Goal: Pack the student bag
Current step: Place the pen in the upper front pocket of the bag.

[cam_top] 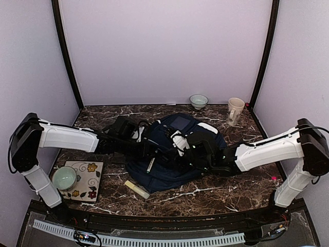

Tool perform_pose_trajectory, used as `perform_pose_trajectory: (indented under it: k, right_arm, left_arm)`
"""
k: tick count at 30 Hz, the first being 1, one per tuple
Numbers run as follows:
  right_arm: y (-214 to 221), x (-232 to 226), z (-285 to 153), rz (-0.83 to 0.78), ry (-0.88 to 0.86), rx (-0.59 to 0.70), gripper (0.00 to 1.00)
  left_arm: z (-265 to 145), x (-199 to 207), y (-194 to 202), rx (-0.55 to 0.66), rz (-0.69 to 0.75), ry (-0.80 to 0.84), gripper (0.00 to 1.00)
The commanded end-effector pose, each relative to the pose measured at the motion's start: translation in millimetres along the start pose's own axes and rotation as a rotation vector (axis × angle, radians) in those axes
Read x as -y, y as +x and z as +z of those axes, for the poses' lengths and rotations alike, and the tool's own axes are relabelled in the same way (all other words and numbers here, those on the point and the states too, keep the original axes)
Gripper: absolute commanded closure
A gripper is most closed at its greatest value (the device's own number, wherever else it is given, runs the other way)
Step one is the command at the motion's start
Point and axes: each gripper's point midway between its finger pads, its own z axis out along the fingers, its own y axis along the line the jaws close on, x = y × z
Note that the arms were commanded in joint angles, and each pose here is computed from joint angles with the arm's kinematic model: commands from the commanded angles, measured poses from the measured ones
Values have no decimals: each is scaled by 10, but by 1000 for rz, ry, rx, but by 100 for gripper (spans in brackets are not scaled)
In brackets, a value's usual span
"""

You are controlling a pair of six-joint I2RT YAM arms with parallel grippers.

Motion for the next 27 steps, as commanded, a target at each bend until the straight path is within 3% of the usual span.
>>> perform_pose_trajectory:
  k: [1,12,20,27]
  right_arm:
    - [-291,-96,-89,19,-64,82,100]
    - [-270,-208,-115,-2,-120,73,100]
    - [-277,-246,-266,-6,-164,91,100]
    - [-275,-217,-303,-8,-152,93,100]
  left_arm:
    - [70,90,-227,37,-60,77,100]
    - [285,62,-802,206,-181,123,100]
    - [628,137,-959,204,-220,197,100]
    - [765,54,-1090,244,-220,153,100]
